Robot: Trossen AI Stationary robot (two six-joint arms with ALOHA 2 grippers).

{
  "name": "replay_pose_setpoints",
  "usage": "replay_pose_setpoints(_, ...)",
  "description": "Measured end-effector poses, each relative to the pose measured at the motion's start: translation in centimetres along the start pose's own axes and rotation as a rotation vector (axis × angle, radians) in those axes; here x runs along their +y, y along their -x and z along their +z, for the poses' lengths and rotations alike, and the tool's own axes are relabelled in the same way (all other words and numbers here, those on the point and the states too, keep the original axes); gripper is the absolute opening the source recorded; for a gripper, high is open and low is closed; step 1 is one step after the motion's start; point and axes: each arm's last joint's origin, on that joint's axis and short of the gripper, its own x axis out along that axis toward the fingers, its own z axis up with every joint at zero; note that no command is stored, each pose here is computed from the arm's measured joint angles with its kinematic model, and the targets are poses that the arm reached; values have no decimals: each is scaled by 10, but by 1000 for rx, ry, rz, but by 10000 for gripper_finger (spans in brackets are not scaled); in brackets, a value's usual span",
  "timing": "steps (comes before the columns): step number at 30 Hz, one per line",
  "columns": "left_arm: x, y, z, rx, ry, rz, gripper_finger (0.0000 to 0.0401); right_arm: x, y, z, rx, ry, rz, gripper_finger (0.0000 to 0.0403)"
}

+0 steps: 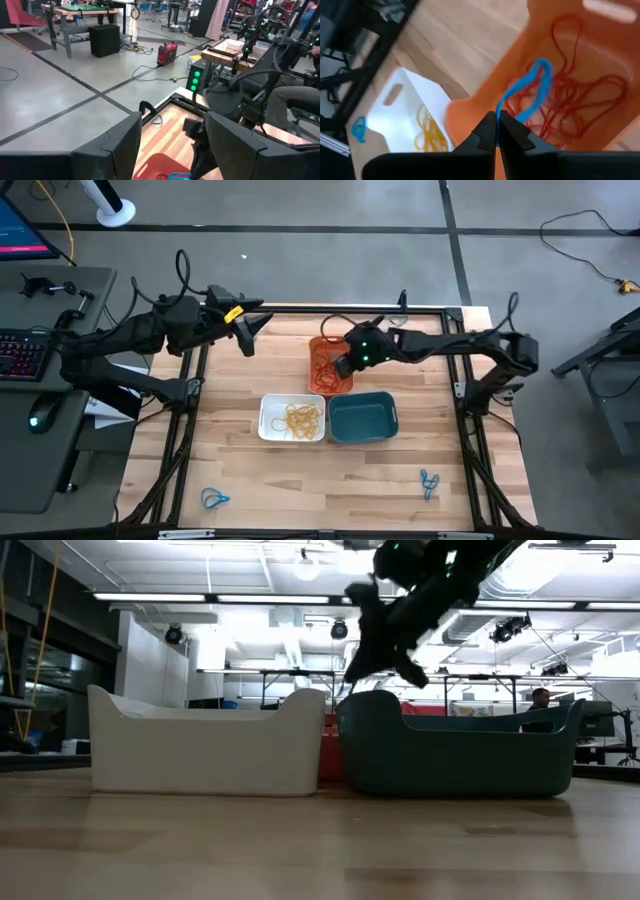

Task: Sort rubber bands into baskets
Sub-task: Put the blue rubber band into the blue bin

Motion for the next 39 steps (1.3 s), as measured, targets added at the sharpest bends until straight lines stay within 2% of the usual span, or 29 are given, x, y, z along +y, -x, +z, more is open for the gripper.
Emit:
replay_pose_setpoints(4,1,1,-2,25,10,-2,214,-5,-15,-5,63,18,2,32)
replay_pose_setpoints(7,1,1,-6,54,1,3,214,-6,-18,-6,74,56,1,82)
replay_pose_setpoints(10,2,1,-8,78,1,9,214,-3,-15,-6,61,154,13,142)
replay_pose_setpoints(15,2,1,-10,93,2,12,214,5,8,-1,20,222,49,224)
replay_pose_setpoints(18,2,1,-10,95,1,13,214,8,29,-2,42,216,58,242)
replay_pose_setpoints(20,2,1,-10,95,0,13,214,12,45,-12,119,211,85,244)
replay_pose_setpoints(22,2,1,-10,94,0,13,214,20,60,-31,259,187,99,245)
replay_pose_setpoints(25,2,1,-10,94,-3,13,214,32,80,-73,508,174,58,245)
replay_pose_setpoints(29,2,1,-10,94,-31,12,214,48,102,-133,765,96,-119,245)
replay_pose_setpoints(32,2,1,-9,90,-32,11,214,54,109,-175,845,-29,-257,245)
replay_pose_setpoints(36,2,1,-8,78,-26,8,214,54,106,-227,884,-172,-343,245)
replay_pose_setpoints(39,2,1,-7,70,-23,7,214,43,100,-257,896,-250,-406,245)
